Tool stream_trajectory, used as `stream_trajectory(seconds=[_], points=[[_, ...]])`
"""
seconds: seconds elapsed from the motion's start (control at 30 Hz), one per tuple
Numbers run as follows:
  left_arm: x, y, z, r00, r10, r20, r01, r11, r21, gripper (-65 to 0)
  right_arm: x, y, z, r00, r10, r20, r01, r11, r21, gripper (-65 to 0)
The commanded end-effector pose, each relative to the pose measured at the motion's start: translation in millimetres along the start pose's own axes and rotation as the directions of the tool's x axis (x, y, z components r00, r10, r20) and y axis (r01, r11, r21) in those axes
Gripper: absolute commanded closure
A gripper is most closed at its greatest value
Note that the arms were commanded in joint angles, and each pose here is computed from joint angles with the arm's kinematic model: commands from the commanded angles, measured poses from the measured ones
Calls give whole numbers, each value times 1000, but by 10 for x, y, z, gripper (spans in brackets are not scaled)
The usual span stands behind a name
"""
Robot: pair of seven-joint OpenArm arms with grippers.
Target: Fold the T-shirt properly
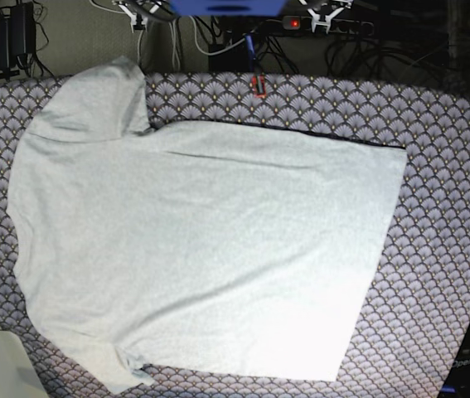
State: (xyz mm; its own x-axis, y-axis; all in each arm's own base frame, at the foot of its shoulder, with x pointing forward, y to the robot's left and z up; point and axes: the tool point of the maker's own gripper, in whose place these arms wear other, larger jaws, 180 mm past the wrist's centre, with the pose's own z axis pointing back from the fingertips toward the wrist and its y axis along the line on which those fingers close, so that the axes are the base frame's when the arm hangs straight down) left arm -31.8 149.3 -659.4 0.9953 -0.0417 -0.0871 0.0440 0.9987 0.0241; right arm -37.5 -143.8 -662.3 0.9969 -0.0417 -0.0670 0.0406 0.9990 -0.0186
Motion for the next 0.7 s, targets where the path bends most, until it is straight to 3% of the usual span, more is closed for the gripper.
stream_trajectory(seconds=[0.0,0.67], points=[[-36,-4,0,1000,0,-7,0,1000,-1,-4,-32,-44,1,1000,-6,-5,6,1000,-15,0],[17,9,5,1000,5,10,-5,1000,1,-3,-33,-54,1,1000,-4,-2,4,1000,-17,0]])
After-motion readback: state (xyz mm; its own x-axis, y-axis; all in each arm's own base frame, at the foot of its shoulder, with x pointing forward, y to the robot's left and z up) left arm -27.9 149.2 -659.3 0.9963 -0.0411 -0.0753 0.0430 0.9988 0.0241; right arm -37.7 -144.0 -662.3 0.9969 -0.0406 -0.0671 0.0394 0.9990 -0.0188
